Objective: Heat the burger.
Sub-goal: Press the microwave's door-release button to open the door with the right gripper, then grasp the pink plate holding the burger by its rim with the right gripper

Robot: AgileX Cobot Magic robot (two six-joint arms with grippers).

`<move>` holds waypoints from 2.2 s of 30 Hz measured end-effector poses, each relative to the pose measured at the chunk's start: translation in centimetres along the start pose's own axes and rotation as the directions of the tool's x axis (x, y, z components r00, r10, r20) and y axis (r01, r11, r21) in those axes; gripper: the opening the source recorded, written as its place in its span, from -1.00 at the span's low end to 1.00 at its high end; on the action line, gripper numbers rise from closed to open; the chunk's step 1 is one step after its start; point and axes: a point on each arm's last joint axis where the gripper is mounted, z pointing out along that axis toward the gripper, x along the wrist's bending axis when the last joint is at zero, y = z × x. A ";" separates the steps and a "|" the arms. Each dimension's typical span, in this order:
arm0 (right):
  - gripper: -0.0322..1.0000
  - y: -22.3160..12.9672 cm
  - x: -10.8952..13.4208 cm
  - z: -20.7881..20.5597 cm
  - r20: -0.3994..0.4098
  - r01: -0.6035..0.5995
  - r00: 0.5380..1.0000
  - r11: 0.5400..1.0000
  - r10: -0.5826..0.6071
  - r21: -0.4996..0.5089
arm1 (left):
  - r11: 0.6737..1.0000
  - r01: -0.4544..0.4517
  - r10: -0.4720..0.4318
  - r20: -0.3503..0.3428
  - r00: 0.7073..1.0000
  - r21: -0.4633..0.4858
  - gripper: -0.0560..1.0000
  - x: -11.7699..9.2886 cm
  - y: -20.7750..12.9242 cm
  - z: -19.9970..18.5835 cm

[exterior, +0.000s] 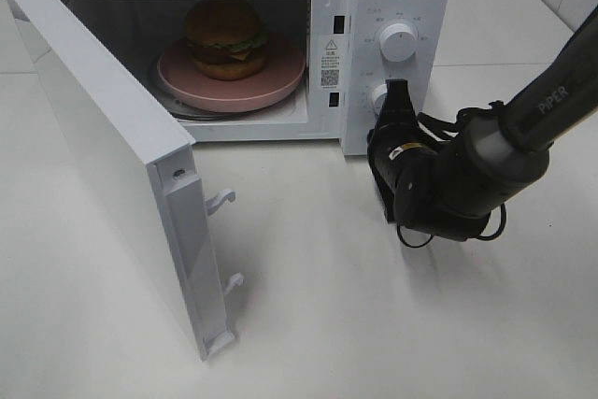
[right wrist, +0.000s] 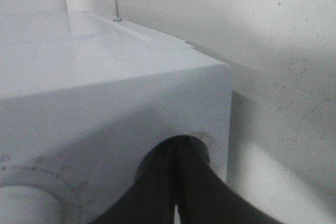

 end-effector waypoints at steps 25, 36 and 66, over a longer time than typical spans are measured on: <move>-0.93 1.5 0.3 -4.1 0.063 0.039 0.997 0.989 -0.049 0.144 | 1.000 0.000 0.000 0.000 1.000 0.000 0.98 0.0 0.0 0.0; -0.93 2.3 1.7 -6.8 0.098 0.144 0.981 0.970 -0.166 0.198 | 1.000 0.000 0.000 0.000 1.000 0.000 0.98 0.0 0.0 0.0; -0.89 2.5 6.7 -12.8 -0.138 0.783 0.509 0.391 -0.849 0.483 | 1.000 0.000 0.000 0.000 1.000 0.000 0.98 0.0 0.0 0.0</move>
